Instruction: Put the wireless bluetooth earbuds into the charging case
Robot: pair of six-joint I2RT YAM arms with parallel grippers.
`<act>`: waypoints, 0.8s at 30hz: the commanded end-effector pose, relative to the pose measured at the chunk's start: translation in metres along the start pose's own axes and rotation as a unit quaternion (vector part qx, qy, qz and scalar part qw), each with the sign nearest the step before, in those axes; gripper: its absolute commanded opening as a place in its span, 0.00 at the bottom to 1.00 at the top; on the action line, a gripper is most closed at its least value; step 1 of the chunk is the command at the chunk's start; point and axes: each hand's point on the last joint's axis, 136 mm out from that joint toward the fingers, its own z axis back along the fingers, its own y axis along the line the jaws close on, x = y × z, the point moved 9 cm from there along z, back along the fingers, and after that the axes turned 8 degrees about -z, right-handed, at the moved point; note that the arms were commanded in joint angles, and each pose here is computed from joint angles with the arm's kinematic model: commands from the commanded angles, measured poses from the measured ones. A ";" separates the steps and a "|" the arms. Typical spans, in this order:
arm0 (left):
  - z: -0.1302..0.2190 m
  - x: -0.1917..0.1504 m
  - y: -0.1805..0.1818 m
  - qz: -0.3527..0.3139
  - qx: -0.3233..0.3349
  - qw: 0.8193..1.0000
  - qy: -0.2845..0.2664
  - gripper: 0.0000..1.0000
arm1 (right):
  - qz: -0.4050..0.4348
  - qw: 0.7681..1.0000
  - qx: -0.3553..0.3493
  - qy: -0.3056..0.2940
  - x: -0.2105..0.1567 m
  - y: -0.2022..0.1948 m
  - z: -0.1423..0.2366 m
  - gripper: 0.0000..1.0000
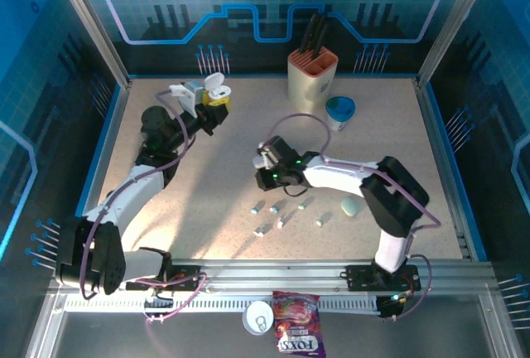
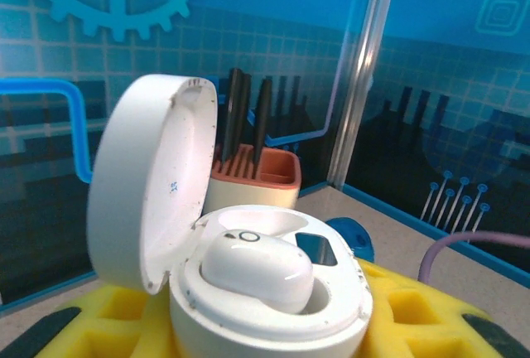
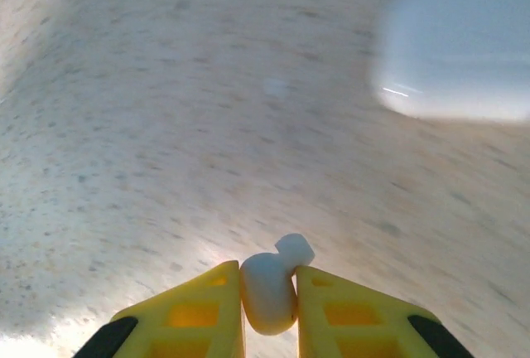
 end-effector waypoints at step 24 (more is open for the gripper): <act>-0.023 -0.054 -0.048 -0.012 -0.077 0.996 0.035 0.36 | -0.177 0.984 -0.023 0.010 -0.036 -0.073 0.035 0.44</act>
